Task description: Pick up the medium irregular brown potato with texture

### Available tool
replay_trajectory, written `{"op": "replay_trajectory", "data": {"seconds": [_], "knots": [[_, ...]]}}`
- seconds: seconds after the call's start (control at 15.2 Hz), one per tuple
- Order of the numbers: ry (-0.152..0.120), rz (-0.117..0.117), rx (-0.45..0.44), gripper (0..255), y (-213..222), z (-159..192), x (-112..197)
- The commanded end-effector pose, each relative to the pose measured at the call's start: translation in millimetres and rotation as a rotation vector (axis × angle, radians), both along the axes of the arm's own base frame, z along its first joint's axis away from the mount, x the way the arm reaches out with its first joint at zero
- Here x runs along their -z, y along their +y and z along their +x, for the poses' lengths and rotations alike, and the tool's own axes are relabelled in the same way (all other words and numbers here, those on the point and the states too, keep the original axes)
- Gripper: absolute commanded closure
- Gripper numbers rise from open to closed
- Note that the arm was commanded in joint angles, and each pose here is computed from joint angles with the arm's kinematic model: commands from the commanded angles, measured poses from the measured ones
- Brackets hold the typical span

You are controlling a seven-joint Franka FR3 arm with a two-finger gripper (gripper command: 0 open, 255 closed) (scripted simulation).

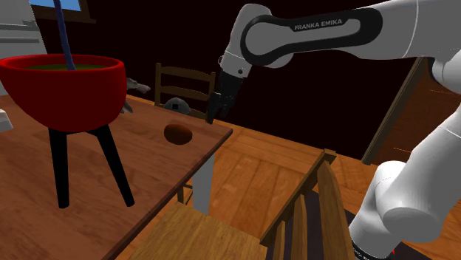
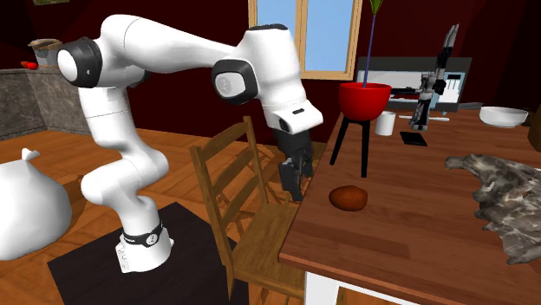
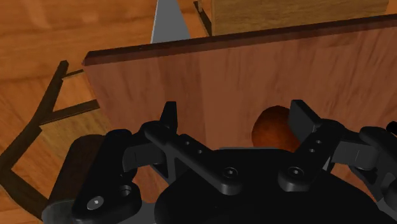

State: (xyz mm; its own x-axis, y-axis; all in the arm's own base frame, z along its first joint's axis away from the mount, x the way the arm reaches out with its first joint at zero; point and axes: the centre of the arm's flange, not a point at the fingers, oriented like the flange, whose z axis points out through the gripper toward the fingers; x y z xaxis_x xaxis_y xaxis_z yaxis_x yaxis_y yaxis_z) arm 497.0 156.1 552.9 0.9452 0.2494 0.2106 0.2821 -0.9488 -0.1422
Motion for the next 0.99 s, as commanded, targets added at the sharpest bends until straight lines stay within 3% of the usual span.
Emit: {"op": "replay_trajectory", "data": {"seconds": [0.0,0.46,0.92], "knots": [[-0.017,0.009,-0.04,0,19.5,13.5,0.6],[-0.07,0.035,-0.174,0,87.9,58.7,2.4],[-0.07,0.035,-0.174,0,87.9,58.7,39.4]]}}
